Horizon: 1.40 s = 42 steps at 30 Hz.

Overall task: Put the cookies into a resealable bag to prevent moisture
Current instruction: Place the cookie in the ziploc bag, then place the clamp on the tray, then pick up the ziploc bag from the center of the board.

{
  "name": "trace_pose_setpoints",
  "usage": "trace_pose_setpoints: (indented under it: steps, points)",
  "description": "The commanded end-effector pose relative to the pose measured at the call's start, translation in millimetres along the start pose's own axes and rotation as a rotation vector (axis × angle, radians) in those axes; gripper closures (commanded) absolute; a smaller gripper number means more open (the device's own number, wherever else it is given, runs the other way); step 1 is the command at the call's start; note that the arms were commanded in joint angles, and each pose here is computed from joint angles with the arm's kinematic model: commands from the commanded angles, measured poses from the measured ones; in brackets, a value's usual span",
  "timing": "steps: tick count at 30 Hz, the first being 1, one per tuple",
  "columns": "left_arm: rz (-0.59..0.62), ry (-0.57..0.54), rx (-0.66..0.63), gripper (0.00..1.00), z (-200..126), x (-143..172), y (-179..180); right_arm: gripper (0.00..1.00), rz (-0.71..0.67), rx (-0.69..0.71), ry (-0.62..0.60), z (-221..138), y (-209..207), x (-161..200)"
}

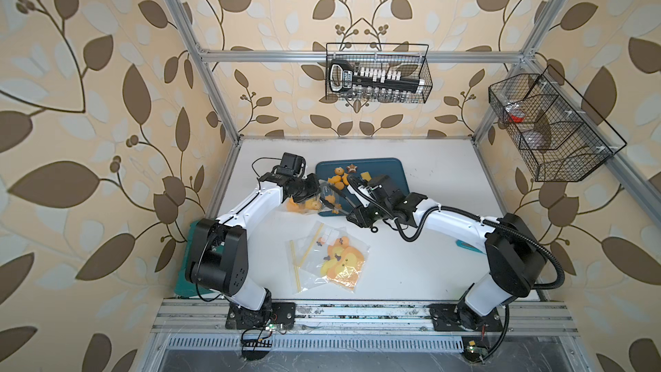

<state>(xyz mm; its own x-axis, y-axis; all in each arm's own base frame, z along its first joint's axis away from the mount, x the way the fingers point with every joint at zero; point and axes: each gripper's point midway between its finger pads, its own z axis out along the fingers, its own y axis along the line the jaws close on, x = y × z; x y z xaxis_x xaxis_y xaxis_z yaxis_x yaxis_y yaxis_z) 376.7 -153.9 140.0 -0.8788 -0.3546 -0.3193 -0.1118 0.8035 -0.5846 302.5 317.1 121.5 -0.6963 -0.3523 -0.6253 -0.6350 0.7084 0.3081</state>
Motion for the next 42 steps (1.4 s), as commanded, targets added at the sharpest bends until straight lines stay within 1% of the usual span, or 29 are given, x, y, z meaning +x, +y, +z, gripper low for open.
trace_pose_setpoints:
  steps: [1, 3, 6, 9, 12, 15, 17, 18, 19, 21, 26, 30, 36, 38, 42]
  points:
    - [0.032, -0.018, 0.033, 1.00, -12, -4, -15, 0.50, -0.013, 0.017, -0.118, -27, 5, -20]
    - [0.029, -0.027, 0.026, 1.00, -13, -5, -15, 0.52, -0.006, 0.034, -0.166, -39, 2, -16]
    - [0.030, -0.044, 0.016, 1.00, -17, -8, -14, 0.53, 0.017, 0.105, -0.247, -62, -10, -7]
    - [0.033, -0.061, 0.014, 1.00, -20, -10, -15, 0.53, 0.070, 0.227, -0.317, -80, -35, 9]
    - [0.035, -0.068, 0.022, 1.00, -22, -11, -17, 0.53, 0.129, 0.299, -0.324, -88, -57, 24]
    - [0.036, -0.075, 0.032, 1.00, -26, -11, -20, 0.55, 0.245, 0.405, -0.284, -91, -93, 42]
    - [0.039, -0.097, 0.040, 1.00, -31, -12, -21, 0.56, 0.311, 0.448, -0.251, -90, -113, 54]
    - [0.039, -0.101, 0.041, 1.00, -30, -13, -21, 0.57, 0.331, 0.444, -0.238, -88, -118, 57]
    - [0.049, -0.128, 0.061, 1.00, -40, -15, -27, 0.57, 0.354, 0.433, -0.223, -85, -123, 60]
    - [0.057, -0.143, 0.070, 1.00, -46, -16, -31, 0.57, 0.379, 0.407, -0.196, -78, -128, 64]
    - [0.074, -0.176, 0.082, 1.00, -62, -20, -39, 0.57, 0.405, 0.412, -0.108, -61, -137, 81]
    - [0.090, -0.189, 0.086, 1.00, -73, -21, -44, 0.57, 0.414, 0.406, -0.088, -53, -140, 88]
    - [0.102, -0.192, 0.113, 1.00, -83, -21, -53, 0.54, 0.419, 0.412, -0.027, -41, -144, 100]
    - [0.112, -0.190, 0.126, 1.00, -88, -20, -58, 0.51, 0.421, 0.413, -0.025, -40, -145, 100]
    - [0.135, -0.192, 0.161, 1.00, -98, -20, -68, 0.37, 0.422, 0.404, 0.001, -36, -145, 104]
